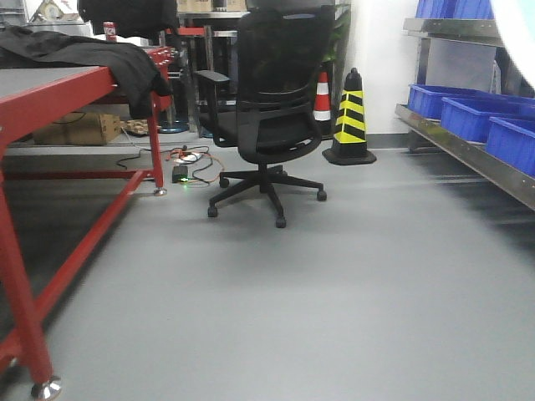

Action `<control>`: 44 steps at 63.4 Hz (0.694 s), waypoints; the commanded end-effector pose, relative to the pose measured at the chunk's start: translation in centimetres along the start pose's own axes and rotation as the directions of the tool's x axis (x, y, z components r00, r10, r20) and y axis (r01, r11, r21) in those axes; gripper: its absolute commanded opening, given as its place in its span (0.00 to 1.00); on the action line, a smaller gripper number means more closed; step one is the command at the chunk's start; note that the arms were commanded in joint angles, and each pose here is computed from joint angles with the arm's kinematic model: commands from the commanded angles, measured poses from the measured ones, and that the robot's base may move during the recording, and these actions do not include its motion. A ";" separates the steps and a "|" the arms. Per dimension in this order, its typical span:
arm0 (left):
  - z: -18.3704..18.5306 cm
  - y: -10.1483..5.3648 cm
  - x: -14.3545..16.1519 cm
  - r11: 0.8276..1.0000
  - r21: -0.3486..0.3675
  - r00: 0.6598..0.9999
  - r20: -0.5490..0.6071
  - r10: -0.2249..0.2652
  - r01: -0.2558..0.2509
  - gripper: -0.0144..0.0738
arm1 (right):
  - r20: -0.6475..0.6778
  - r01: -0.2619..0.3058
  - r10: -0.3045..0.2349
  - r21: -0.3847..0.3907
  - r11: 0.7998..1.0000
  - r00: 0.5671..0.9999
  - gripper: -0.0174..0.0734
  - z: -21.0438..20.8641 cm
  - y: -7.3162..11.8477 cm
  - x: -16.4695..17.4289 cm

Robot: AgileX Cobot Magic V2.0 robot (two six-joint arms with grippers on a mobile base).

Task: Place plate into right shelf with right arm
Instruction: 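Drive and turn toward the steel shelf rack with blue bins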

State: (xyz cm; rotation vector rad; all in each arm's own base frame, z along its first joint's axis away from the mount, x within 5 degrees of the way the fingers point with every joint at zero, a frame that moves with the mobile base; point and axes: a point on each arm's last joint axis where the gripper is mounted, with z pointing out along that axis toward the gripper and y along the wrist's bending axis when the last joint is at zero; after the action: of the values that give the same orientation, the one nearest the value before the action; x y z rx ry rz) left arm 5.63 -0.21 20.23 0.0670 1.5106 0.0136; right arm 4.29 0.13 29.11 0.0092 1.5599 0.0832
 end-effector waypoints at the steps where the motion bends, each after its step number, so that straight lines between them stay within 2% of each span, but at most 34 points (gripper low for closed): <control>1: -0.1 0.2 -0.5 1.000 -0.015 0.997 0.082 -0.007 0.008 0.11 | 0.111 0.015 -0.015 -0.003 1.000 0.994 0.25 -0.2 0.1 -1.8; 44: -0.1 0.2 -0.5 1.000 -0.015 0.997 0.082 -0.007 0.008 0.11 | 0.111 0.015 -0.015 -0.003 1.000 0.994 0.25 -0.2 0.1 -1.8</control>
State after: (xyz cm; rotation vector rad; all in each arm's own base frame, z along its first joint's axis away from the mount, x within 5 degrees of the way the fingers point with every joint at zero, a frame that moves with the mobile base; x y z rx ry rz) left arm 5.63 -0.21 20.23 0.0670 1.5106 0.0136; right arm 4.29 0.13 29.11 0.0092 1.5599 0.0832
